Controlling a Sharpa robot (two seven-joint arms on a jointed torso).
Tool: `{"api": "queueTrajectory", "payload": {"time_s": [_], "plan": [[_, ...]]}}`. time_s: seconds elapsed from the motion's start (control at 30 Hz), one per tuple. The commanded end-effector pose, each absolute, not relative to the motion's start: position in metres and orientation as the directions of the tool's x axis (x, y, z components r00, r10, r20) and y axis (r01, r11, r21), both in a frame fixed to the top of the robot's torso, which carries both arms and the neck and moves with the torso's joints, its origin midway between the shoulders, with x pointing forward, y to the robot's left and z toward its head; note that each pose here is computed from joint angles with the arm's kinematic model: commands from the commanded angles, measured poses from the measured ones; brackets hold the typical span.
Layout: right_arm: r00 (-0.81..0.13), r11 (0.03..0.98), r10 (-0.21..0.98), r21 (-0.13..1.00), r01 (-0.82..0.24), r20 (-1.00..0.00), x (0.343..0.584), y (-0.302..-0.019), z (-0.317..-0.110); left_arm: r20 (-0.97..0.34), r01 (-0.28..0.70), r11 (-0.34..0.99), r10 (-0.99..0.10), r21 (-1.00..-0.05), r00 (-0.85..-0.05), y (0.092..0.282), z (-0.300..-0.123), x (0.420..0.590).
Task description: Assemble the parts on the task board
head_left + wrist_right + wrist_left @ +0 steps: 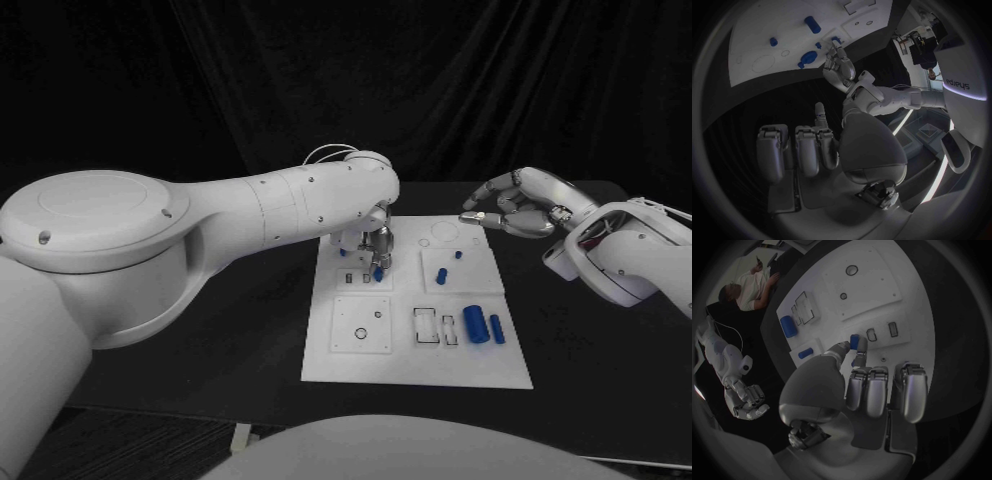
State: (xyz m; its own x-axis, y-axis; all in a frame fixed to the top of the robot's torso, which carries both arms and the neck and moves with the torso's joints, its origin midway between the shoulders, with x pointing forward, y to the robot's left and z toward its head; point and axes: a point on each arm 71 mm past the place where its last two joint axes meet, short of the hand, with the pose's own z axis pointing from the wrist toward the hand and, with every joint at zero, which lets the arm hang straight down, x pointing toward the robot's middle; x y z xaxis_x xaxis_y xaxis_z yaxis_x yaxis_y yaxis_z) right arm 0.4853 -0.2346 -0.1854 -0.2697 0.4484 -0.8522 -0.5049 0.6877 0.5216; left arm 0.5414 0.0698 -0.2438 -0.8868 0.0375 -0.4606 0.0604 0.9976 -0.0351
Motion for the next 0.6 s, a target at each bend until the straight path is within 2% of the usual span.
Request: {"api": "queueTrajectory", "payload": {"time_s": [0.03, 0.6], "plan": [[-0.276, 0.697, 0.447, 0.524, -0.49, -0.851, 0.485, -0.236, -0.187, -0.469, 0.027, 1.0, 0.019, -0.009, -0.883, 0.073, -0.244, 0.541], [-0.279, 0.704, 0.444, 0.525, -0.478, -0.851, 0.486, -0.238, -0.189, -0.486, -0.014, 1.0, -0.017, -0.009, -0.874, 0.095, -0.245, 0.543]]}}
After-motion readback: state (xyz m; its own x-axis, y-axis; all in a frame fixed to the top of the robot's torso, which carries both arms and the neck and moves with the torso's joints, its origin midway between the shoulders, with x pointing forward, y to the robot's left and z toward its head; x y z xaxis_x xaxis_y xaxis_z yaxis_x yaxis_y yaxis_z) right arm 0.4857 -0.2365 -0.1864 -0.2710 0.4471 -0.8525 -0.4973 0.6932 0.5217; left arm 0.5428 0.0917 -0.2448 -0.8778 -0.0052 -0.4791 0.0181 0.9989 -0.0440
